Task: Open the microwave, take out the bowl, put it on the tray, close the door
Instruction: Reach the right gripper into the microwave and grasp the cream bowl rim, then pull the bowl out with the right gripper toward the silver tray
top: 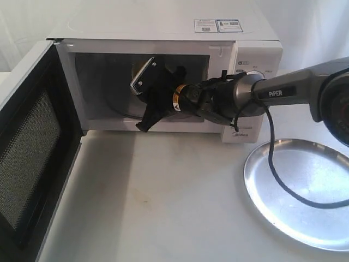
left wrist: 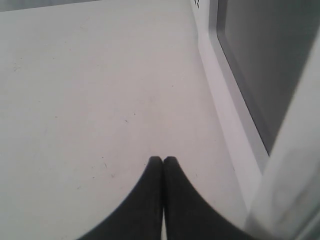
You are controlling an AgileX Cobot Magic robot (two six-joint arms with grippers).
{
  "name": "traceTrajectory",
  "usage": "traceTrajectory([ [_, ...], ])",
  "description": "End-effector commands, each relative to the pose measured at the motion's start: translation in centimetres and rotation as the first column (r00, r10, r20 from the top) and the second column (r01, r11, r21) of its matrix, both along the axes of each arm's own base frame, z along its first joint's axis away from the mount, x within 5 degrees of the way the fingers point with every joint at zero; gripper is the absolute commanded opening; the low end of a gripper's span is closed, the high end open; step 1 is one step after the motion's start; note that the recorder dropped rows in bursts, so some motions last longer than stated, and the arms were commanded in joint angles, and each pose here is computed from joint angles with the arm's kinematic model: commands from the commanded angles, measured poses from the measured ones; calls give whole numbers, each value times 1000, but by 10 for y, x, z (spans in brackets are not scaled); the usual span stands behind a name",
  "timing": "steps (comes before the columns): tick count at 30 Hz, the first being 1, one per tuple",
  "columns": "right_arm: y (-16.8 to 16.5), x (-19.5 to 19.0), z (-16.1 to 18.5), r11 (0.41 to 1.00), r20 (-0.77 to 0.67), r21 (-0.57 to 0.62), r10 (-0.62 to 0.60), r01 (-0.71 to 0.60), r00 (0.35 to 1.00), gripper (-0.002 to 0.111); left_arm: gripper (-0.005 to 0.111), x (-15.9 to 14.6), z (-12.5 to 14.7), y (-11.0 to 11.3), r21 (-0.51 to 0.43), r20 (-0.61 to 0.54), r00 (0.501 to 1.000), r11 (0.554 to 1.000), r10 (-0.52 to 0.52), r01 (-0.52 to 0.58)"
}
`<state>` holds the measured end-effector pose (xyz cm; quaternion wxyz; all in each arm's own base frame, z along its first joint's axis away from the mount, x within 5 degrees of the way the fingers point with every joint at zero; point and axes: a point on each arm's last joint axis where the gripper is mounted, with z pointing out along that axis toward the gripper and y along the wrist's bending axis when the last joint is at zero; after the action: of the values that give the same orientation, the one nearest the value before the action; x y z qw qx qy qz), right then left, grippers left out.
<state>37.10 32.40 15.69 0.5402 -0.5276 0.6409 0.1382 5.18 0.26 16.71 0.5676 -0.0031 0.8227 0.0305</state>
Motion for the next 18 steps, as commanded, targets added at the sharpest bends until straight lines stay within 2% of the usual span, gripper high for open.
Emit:
traceTrajectory([
  [1,9,-39,24,996,-6,-81,37,-37,999,0,0,0,-1,0,-8,2,1000,1000,-2,2],
  [3,5,-67,41,991,7,-111,74,-73,997,0,0,0,-1,0,-8,2,1000,1000,-2,2],
  [5,-14,-88,54,982,-1,-191,18,-18,1000,0,0,0,-1,0,-8,2,1000,1000,-2,2],
  [6,-37,-101,55,962,-30,-267,-65,55,997,0,0,0,-1,0,-8,2,1000,1000,-2,2],
  [10,-99,-138,60,904,-97,-379,-253,199,963,0,0,0,-1,0,-8,2,1000,1000,-2,2],
  [12,-129,-153,61,833,-110,-465,-391,300,914,0,0,0,-1,0,-8,2,1000,1000,-2,2],
  [13,-145,-159,56,767,-112,-538,-477,351,872,0,0,0,-1,0,-8,2,1000,1000,-2,2],
  [15,-166,-168,46,655,-82,-653,-561,380,824,0,0,0,-1,0,-8,2,1000,1000,-2,2],
  [16,-168,-170,44,643,-80,-664,-568,381,819,0,0,0,-1,0,-8,2,1000,1000,-2,2],
  [18,-168,-170,40,660,-85,-639,-571,395,816,0,0,0,-1,0,-8,2,1000,1000,-2,2],
])
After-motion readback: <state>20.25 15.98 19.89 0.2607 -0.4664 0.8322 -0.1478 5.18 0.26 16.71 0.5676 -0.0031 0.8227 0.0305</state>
